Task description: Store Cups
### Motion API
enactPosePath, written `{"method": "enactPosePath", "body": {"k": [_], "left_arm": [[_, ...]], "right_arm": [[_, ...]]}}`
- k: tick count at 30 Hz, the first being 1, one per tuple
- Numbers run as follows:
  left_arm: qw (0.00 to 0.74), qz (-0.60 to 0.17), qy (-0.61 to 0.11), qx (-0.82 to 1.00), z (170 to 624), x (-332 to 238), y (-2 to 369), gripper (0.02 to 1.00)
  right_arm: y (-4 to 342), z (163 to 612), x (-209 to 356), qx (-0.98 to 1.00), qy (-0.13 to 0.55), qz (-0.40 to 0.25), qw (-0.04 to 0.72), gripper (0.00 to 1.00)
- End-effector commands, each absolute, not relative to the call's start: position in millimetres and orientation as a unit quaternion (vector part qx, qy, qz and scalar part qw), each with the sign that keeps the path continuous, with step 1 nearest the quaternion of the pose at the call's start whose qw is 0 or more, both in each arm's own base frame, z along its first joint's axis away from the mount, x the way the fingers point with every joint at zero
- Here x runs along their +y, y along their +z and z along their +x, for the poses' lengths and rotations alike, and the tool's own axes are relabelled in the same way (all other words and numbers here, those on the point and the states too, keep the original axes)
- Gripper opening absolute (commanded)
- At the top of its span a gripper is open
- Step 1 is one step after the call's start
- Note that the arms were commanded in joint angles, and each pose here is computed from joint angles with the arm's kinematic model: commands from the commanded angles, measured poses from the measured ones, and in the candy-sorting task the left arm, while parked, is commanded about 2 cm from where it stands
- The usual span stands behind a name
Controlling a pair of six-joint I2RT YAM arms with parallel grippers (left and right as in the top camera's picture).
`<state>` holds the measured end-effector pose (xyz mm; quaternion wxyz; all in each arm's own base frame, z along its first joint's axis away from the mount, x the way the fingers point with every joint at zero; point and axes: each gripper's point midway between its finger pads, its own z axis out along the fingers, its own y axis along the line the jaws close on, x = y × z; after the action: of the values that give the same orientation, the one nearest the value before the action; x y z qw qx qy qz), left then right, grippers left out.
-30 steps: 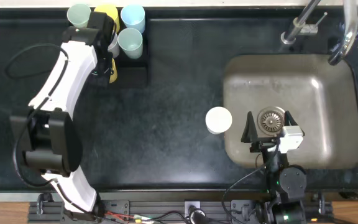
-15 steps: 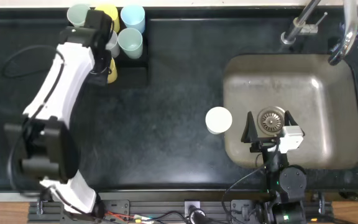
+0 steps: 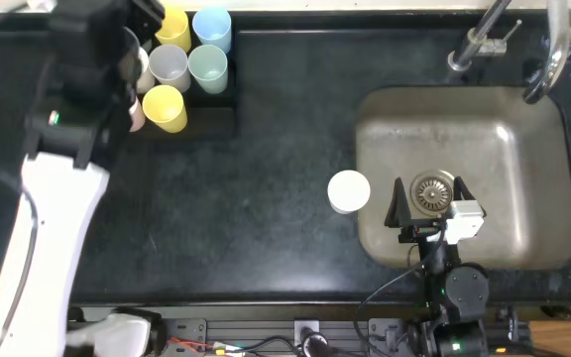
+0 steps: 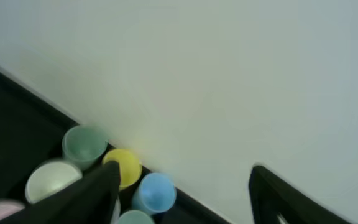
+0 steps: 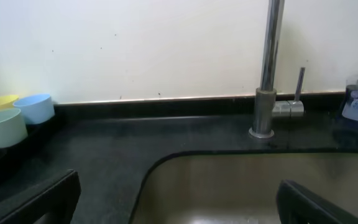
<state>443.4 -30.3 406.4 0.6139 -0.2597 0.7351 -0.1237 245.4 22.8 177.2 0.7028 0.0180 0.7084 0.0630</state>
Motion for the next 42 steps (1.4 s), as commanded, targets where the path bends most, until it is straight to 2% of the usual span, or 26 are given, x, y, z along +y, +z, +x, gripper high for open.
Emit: {"method": "enactPosePath", "body": {"k": [1, 6, 11, 15, 22, 28, 42], "left_arm": [[0.670, -0.058, -0.072, 0.736, 418, -50, 417, 0.730], [0.716, -0.001, -0.080, 0.693, 375, -51, 407, 0.814], [0.715, -0.008, -0.066, 0.696, 337, -30, 360, 0.958], [0.723, 0.024, -0.059, 0.688, 304, -27, 324, 1.000], [0.768, 0.019, -0.051, 0.638, 260, -19, 280, 1.000], [0.774, 0.025, -0.063, 0.629, 246, -22, 231, 1.000], [0.679, 0.031, -0.092, 0.728, 243, -32, 160, 1.000]], "right_arm": [[174, 246, 22, 0.708, 0.061, 0.020, 0.704, 0.998], [174, 246, 22, 0.708, 0.061, 0.020, 0.704, 0.998], [174, 246, 22, 0.708, 0.061, 0.020, 0.704, 0.996], [174, 246, 22, 0.708, 0.061, 0.020, 0.704, 0.998], [174, 246, 22, 0.708, 0.061, 0.020, 0.704, 0.998], [174, 246, 22, 0.708, 0.061, 0.020, 0.704, 0.998], [174, 246, 22, 0.708, 0.061, 0.020, 0.704, 0.998]]}}
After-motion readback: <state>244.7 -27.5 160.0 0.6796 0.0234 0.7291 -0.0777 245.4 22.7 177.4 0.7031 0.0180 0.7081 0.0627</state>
